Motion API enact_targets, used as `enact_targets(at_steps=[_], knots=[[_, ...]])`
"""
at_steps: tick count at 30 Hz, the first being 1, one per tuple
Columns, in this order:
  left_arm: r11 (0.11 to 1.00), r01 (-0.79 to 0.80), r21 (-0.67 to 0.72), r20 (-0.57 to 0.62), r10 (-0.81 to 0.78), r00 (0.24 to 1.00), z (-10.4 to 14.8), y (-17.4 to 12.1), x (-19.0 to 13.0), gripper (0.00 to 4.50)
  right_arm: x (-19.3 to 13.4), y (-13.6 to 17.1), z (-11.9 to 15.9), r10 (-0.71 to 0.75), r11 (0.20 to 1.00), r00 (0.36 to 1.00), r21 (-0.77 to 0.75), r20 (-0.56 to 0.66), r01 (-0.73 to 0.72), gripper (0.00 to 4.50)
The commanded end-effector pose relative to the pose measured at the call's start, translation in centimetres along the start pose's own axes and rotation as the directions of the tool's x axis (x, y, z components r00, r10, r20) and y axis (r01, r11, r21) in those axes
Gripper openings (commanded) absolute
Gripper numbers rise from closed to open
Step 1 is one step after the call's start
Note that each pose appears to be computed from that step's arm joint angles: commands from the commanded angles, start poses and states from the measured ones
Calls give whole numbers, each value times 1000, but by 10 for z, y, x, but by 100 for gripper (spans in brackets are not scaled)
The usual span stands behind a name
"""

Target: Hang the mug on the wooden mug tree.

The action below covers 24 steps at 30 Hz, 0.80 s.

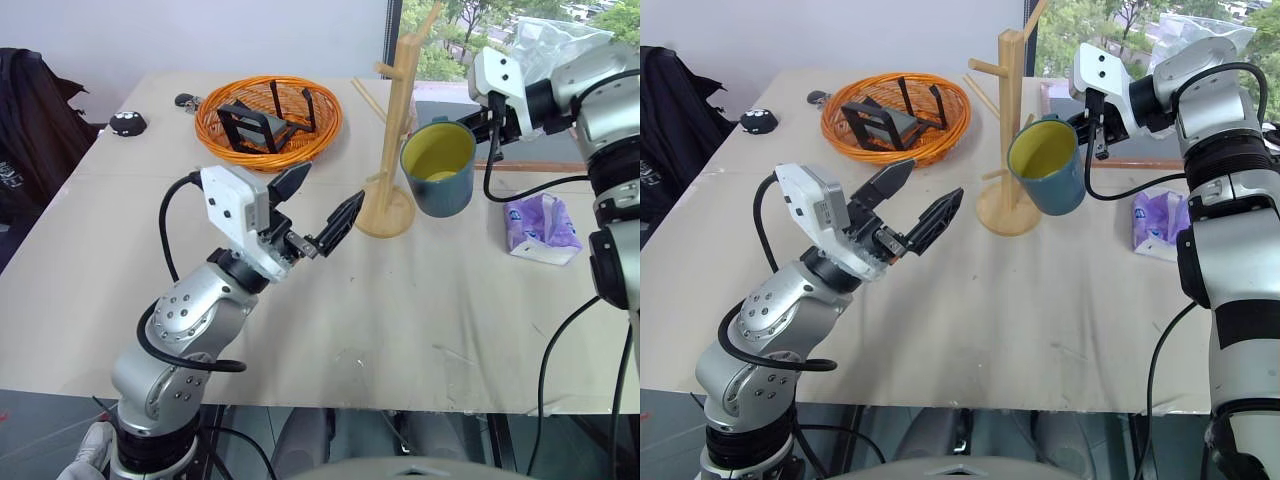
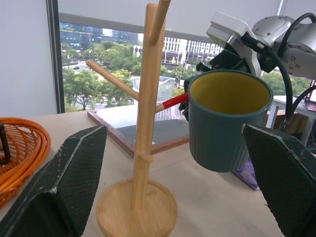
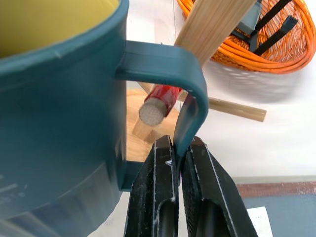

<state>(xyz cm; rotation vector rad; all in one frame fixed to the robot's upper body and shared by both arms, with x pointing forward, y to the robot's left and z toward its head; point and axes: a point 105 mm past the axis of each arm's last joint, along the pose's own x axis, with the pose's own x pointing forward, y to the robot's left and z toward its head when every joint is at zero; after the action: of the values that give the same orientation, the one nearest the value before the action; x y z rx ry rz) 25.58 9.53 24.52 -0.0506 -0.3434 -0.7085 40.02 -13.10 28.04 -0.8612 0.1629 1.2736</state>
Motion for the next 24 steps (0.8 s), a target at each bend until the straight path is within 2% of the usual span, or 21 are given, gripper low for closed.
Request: enact_targets(at_steps=[1, 3, 6, 9, 10, 13, 14, 19, 24], knots=[[999, 18, 31, 52, -19, 998, 12, -5, -1, 450, -8, -5, 19, -12, 998, 1000, -59, 7, 12, 7], [999, 19, 29, 51, -21, 998, 11, -4, -1, 450, -6, -7, 24, -32, 996, 999, -85, 24, 34, 7], [999, 22, 27, 47, -23, 999, 9, -5, -1, 450, -7, -8, 24, -45, 996, 998, -74, 35, 48, 95], [999, 30, 26, 41, -31, 999, 8, -5, -1, 450, -10, -11, 23, -74, 995, 996, -66, 40, 77, 245], [999, 31, 26, 40, -32, 999, 7, -5, -1, 450, -12, -12, 23, -86, 994, 995, -62, 44, 89, 272], [999, 33, 25, 38, -34, 999, 7, -5, -1, 450, -21, -16, 23, -125, 990, 991, -51, 56, 128, 424], [999, 33, 25, 36, -34, 999, 6, -5, -2, 450, -28, -18, 22, -152, 987, 986, -40, 65, 155, 443], [999, 42, 17, 27, -42, 999, 3, -4, -1, 450, -52, -22, 16, -235, 972, 967, 20, 93, 234, 443], [999, 38, 10, -12, -38, 999, -7, 0, -5, 450, -74, -11, 7, -253, 964, 953, 128, 169, 233, 443]])
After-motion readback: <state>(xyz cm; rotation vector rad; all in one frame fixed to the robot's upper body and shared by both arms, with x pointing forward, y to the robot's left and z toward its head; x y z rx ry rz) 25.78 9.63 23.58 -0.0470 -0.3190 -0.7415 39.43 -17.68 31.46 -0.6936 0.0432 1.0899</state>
